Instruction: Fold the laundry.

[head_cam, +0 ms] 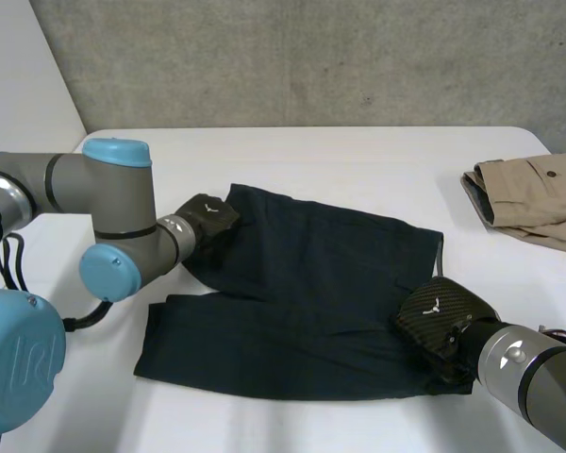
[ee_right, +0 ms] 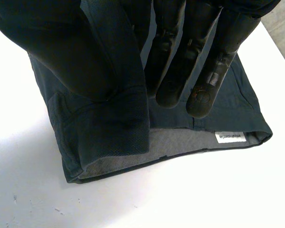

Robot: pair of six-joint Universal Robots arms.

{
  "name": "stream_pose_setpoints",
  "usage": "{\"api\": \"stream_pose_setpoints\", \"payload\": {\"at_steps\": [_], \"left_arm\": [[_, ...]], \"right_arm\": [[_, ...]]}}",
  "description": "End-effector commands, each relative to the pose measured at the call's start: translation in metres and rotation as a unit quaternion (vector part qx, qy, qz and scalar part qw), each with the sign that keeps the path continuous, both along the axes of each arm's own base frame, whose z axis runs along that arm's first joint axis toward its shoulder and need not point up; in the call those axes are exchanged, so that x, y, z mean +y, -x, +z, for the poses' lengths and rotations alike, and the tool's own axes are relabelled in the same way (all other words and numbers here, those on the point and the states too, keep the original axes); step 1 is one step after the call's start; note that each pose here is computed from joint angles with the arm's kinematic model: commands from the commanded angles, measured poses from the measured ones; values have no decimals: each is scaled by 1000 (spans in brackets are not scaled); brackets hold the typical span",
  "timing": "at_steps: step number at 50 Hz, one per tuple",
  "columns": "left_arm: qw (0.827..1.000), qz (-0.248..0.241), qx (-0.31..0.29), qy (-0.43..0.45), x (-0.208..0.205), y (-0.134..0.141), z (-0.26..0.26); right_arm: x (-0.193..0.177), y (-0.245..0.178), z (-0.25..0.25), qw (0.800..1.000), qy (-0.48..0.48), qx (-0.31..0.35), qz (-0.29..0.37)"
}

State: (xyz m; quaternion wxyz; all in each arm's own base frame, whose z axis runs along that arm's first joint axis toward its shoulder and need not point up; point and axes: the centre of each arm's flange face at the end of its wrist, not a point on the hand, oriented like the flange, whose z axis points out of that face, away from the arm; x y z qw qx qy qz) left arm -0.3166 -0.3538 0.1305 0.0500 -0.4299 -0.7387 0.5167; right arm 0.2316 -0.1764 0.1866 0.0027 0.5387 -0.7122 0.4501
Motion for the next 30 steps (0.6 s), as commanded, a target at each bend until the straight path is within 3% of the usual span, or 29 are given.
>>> {"api": "stream_pose_setpoints", "payload": {"at_steps": [1, 8, 18, 30], "left_arm": [[1000, 3, -3, -2, -2, 0, -6], [1000, 10, -2, 5, -4, -1, -2], [995, 84, -28, 40, -12, -14, 10], [997, 67, -7, 43, -5, -9, 11]], "right_arm": [[0, 0, -2, 1000, 1, 0, 0], [1, 1, -4, 1000, 2, -2, 0], [1, 0, -4, 1000, 3, -2, 1], [1, 0, -5, 1000, 5, -2, 0]]}}
